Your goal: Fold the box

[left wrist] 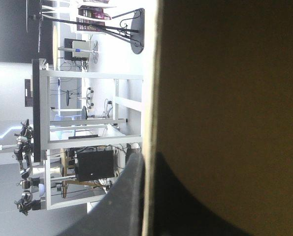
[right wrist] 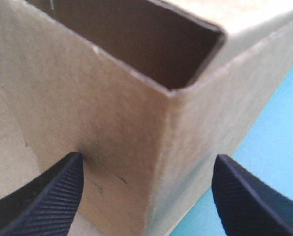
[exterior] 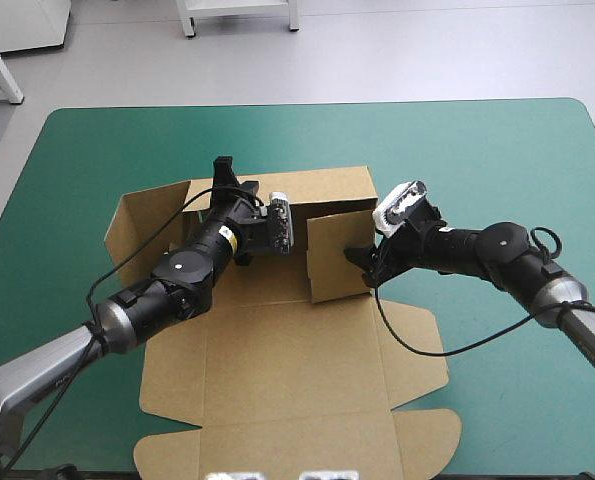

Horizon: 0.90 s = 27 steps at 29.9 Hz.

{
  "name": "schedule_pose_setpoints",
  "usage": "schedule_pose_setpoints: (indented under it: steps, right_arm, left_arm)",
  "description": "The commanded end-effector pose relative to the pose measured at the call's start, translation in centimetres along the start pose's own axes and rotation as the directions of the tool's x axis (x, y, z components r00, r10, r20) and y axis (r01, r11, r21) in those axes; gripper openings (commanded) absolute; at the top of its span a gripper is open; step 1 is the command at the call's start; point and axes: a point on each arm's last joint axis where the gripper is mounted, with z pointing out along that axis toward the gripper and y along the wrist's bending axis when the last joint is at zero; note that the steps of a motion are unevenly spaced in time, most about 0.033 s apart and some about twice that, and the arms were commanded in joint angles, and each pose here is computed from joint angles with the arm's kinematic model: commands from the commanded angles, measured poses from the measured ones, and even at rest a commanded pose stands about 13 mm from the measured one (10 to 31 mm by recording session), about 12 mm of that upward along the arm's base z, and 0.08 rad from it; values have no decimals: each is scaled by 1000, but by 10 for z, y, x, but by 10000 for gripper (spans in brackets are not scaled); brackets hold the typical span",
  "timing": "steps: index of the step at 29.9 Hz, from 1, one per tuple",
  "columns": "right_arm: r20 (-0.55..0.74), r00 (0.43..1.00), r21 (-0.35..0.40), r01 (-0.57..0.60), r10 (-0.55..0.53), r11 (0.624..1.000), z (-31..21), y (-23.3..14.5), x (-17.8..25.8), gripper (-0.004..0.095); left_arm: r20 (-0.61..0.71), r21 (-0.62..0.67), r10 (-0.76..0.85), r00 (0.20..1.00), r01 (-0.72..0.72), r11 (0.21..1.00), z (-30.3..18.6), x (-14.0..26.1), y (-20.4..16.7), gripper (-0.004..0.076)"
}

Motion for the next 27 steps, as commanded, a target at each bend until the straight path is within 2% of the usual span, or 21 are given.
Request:
schedule_pose_setpoints:
  steps: [1,9,15,27]
  right_arm:
    - [115,992,85,-61,51,994,-10,-5,-19,675]
    - [155,987,152,-59,35,987,-11,-12,-23,675]
    - [159,986,166,-75,48,983,-6,-16,-21,677]
    - [177,983,249,-4,-41,969,-3,-25,-24,677]
  left_arm:
    - [31,-56,14,999,-12,998,-8,-5,14,-8]
    - [9,-60,15,1000,-15,998,-4,-5,14,-8]
    - [-3,-62,11,1000,-12,998,-4,-4,15,-8]
    - [-1,-74,0,1000,0,997,-4,-4,16,-8]
